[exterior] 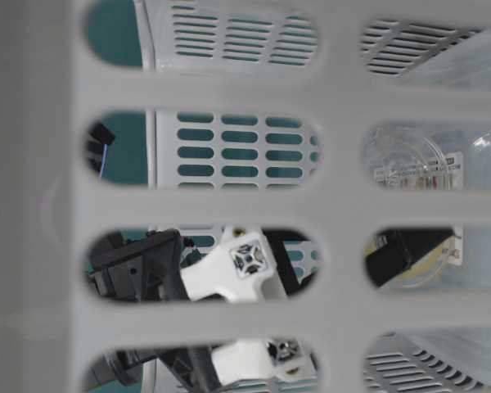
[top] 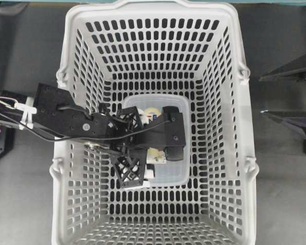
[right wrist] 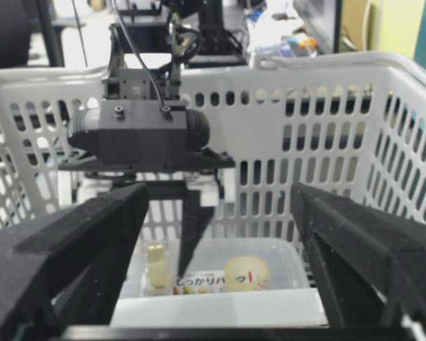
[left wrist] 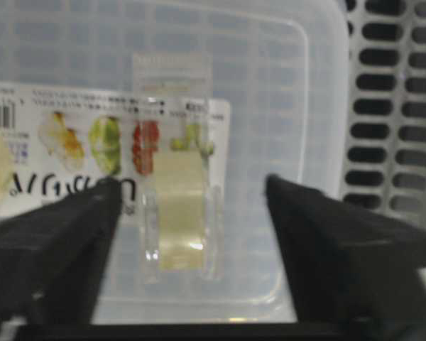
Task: Pick up the tape dispenser from the shopping basket with the left arm.
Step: 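Close the left gripper around the clear tape dispenser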
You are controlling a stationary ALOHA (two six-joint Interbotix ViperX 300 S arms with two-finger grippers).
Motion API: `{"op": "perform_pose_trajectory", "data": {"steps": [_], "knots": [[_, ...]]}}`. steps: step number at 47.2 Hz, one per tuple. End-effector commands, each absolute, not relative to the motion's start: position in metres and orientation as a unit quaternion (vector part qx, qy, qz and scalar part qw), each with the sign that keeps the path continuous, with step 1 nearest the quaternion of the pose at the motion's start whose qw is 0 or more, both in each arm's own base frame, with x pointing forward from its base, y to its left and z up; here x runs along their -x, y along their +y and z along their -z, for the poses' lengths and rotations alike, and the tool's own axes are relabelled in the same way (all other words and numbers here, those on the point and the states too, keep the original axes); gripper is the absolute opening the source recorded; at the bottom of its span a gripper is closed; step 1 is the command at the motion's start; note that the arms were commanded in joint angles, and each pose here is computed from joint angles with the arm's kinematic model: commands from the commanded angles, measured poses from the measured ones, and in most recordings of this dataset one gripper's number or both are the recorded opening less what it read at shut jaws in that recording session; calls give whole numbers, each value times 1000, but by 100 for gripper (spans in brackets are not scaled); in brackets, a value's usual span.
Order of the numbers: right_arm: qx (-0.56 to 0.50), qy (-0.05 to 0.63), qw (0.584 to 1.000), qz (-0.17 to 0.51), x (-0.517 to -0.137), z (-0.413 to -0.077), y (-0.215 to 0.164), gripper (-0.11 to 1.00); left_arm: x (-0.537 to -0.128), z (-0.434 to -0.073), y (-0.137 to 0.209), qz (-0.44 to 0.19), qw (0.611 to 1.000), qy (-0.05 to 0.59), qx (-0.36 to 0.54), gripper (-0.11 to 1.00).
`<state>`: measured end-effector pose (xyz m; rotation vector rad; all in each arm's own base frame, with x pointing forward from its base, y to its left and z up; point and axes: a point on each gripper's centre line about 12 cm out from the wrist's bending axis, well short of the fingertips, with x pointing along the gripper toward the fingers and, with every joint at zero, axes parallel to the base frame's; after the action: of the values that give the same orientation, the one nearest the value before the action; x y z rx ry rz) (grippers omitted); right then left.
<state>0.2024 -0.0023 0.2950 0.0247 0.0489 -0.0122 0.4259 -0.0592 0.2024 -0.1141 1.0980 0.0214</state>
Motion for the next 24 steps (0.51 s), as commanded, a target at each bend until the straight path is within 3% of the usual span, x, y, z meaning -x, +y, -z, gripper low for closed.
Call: {"op": "perform_pose_trajectory", "data": {"steps": [1,6,7,24], "knots": [[-15,18,1000,5,-204,-301,-2,77,-426,-220,-58,-7,861,506,53,62],[-15,18,1000,5,-204,-301,-2,77,-425,-245,-58,-4,866,498,48,30],[-15,18,1000,5,-204,-300,-2,77,-424,-251,-58,-3,867,496,47,28],[-15,15,1000,5,-204,-301,-2,77,-414,-401,-59,16,887,461,20,28]]}}
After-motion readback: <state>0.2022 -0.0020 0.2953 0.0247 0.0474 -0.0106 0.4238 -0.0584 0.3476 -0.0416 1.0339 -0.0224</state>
